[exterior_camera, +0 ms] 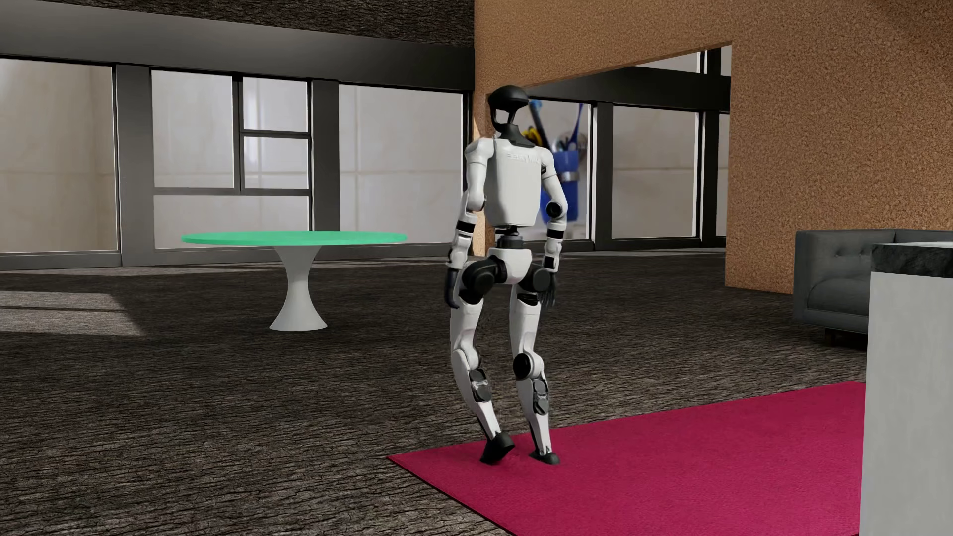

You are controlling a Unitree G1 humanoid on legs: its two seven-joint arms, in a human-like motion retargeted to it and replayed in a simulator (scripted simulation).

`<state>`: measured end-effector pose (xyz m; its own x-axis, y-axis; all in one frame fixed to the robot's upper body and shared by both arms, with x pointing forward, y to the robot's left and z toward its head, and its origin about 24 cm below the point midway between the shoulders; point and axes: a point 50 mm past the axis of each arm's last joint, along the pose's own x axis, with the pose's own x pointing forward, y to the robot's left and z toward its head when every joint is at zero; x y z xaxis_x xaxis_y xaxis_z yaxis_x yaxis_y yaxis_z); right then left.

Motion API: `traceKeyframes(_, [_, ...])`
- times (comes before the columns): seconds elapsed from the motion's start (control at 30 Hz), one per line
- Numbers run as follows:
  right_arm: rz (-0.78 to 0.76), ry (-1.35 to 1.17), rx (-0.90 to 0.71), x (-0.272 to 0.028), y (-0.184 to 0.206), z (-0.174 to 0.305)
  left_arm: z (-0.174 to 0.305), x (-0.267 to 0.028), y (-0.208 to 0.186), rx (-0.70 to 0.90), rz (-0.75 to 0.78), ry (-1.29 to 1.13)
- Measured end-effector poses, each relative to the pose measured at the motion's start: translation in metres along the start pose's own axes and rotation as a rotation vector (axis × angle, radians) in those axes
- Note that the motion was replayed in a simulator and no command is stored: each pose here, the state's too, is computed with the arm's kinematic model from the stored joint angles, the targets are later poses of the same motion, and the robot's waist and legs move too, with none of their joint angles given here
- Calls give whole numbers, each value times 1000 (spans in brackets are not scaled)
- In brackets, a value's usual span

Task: Approach the green table

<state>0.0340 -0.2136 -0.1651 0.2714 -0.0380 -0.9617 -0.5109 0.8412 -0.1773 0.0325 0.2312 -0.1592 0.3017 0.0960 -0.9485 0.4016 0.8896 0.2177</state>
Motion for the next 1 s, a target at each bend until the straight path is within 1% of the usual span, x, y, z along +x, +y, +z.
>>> traceKeyframes(0.13, [-37, -25, 15, 1, -14, 8, -32, -8, -16, -18, -35, 96])
traceKeyframes(0.3, [-87, -125, 39, 1, -31, 34, -80, -26, -50, 70, -150, 265])
traceKeyframes(0.37, [-99, -166, 63, -1, -34, 43, -88, -30, -58, 92, -177, 294])
traceKeyframes(0.43, [-100, -181, 112, -2, -30, 44, -85, -28, -55, 94, -170, 290])
traceKeyframes(0.47, [-89, -164, 134, -2, -23, 38, -80, -25, -50, 91, -155, 274])
traceKeyframes(0.53, [-36, -87, 123, -3, -2, 15, -59, -14, -34, 89, -113, 214])
traceKeyframes(0.6, [31, -11, 65, -6, 19, -7, -26, -2, -11, 71, -47, 111])
traceKeyframes(0.67, [90, 32, 0, -9, 36, -20, 15, 5, 21, 37, 44, -22])
traceKeyframes(0.7, [111, 50, -20, -11, 42, -26, 37, 6, 36, 29, 82, -95])
traceKeyframes(0.73, [121, 87, -13, -12, 47, -34, 55, 3, 61, -40, 161, -162])
traceKeyframes(0.8, [137, 136, -19, -15, 53, -46, 88, -4, 86, -74, 231, -280])
traceKeyframes(0.9, [129, 167, 1, -17, 52, -55, 127, -13, 104, -95, 282, -416])
traceKeyframes(1.0, [107, 145, 16, -14, 45, -48, 143, -17, 104, -95, 281, -476])
